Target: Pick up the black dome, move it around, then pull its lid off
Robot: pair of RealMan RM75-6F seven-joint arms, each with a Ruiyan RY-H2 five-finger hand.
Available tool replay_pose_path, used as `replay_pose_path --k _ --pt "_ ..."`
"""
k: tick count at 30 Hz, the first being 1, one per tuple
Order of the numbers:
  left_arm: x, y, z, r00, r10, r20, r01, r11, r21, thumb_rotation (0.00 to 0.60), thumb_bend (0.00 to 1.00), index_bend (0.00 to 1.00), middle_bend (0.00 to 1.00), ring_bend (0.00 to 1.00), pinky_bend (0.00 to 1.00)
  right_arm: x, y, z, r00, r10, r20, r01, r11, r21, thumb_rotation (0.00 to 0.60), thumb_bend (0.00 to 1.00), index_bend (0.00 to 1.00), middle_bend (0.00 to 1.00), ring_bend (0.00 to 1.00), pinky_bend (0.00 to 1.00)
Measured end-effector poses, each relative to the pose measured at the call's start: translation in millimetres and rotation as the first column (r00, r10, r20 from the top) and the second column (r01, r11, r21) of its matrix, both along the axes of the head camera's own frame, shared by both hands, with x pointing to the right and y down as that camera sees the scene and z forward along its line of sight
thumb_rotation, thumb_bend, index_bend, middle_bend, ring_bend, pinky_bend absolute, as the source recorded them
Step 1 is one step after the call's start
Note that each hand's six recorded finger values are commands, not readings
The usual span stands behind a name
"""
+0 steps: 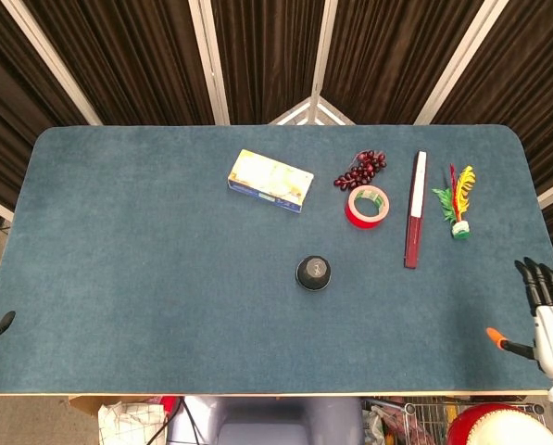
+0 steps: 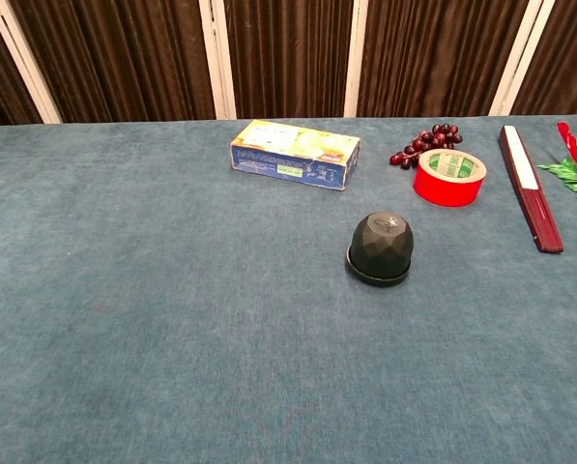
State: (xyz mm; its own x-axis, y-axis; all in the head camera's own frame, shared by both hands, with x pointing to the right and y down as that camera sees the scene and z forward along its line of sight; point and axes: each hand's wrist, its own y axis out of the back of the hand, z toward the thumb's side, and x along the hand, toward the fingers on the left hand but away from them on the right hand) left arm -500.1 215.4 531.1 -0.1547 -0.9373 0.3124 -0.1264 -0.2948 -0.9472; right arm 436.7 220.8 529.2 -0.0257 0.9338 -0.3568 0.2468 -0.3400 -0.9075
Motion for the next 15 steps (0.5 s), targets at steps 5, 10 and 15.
replay_pose_path --k 5,10,15 --pt "0 -1 0 1.000 -0.001 -0.004 0.001 1.000 -0.004 0.600 0.31 0.17 0.00 0.00 0.09 -25 -14 17 0.987 -0.015 0.161 0.025 0.998 -0.064 0.600 0.12 0.07 0.08 0.00 0.00" --pt "-1 -2 3 1.000 -0.003 0.005 0.003 1.000 -0.016 0.600 0.31 0.17 0.00 0.00 0.09 -65 -42 34 0.963 -0.067 0.262 0.100 0.988 -0.114 0.600 0.12 0.07 0.09 0.00 0.00" --pt "-2 -3 3 1.000 -0.007 0.009 0.008 1.000 -0.018 0.600 0.31 0.17 0.00 0.00 0.09 -102 -62 58 0.935 -0.069 0.347 0.134 0.976 -0.169 0.600 0.12 0.07 0.09 0.00 0.00"
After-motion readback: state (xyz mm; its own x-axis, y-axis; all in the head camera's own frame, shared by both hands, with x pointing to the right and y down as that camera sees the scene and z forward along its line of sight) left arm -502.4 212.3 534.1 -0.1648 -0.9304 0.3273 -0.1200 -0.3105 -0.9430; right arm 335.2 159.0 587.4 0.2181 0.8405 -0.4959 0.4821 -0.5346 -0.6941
